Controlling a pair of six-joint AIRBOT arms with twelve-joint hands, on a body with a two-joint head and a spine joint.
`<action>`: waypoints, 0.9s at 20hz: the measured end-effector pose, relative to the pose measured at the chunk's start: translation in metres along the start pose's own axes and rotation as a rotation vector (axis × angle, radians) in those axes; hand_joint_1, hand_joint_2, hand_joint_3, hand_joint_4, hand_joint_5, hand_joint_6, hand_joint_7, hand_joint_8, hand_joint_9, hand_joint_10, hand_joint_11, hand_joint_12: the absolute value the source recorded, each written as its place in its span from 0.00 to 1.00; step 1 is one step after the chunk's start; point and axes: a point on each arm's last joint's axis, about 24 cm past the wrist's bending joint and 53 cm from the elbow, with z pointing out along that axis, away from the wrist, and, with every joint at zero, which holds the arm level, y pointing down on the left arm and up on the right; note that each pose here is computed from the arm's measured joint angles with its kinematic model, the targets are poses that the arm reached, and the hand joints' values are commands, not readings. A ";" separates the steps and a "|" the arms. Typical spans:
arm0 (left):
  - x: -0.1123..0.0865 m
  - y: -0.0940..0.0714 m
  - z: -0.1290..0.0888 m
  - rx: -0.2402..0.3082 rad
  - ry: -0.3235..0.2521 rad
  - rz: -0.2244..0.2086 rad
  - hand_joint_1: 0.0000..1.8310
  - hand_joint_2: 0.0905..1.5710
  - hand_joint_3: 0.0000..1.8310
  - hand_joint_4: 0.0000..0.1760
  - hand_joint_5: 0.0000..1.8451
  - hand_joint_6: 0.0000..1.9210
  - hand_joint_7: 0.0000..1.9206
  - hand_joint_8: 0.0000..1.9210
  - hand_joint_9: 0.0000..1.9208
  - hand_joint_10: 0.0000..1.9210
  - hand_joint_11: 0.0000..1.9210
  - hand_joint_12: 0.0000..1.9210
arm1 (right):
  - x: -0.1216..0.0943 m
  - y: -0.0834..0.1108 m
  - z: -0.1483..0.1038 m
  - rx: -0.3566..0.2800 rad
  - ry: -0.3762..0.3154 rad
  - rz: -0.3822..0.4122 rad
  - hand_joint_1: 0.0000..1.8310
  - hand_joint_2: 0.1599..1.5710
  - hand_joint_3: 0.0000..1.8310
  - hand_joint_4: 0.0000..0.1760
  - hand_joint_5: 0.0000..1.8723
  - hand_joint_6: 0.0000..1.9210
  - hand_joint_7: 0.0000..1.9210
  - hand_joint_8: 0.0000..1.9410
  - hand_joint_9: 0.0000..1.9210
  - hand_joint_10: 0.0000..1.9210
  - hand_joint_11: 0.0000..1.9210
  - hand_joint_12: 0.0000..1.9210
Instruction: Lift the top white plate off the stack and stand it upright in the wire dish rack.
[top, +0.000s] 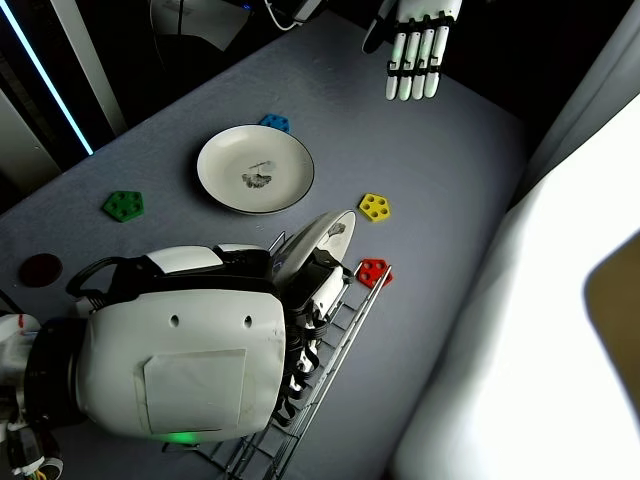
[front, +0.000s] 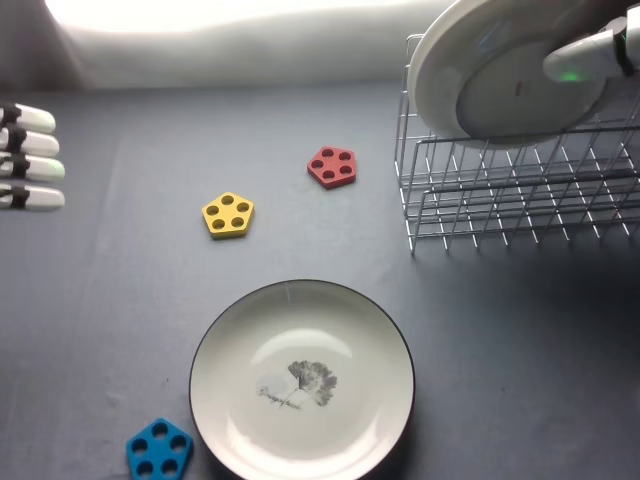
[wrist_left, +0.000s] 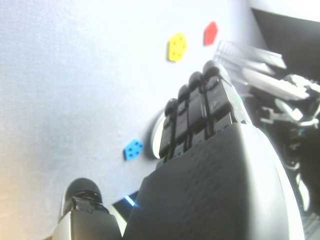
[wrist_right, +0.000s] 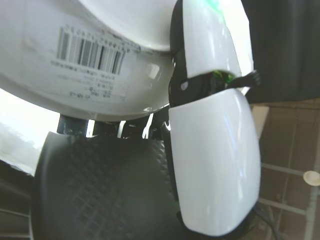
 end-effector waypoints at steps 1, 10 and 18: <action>-0.003 -0.001 0.002 0.000 -0.014 -0.011 0.02 0.55 0.00 0.00 0.05 0.00 0.05 0.00 0.06 0.00 0.07 0.01 | -0.001 -0.002 0.000 0.004 0.000 -0.001 0.82 0.61 0.00 0.00 0.53 0.46 0.69 0.06 0.62 0.30 0.55 0.65; -0.007 -0.008 0.010 0.020 -0.040 -0.054 0.03 0.56 0.00 0.00 0.05 0.00 0.06 0.00 0.06 0.00 0.07 0.01 | -0.009 -0.015 0.002 0.018 -0.009 -0.011 0.82 0.62 0.00 0.00 0.54 0.47 0.66 0.11 0.57 0.38 0.52 0.69; -0.010 -0.011 0.009 0.031 -0.053 -0.051 0.03 0.55 0.00 0.00 0.07 0.00 0.09 0.01 0.08 0.01 0.08 0.01 | -0.005 -0.023 0.004 0.028 0.003 -0.016 0.82 0.62 0.00 0.00 0.54 0.46 0.68 0.07 0.58 0.37 0.53 0.68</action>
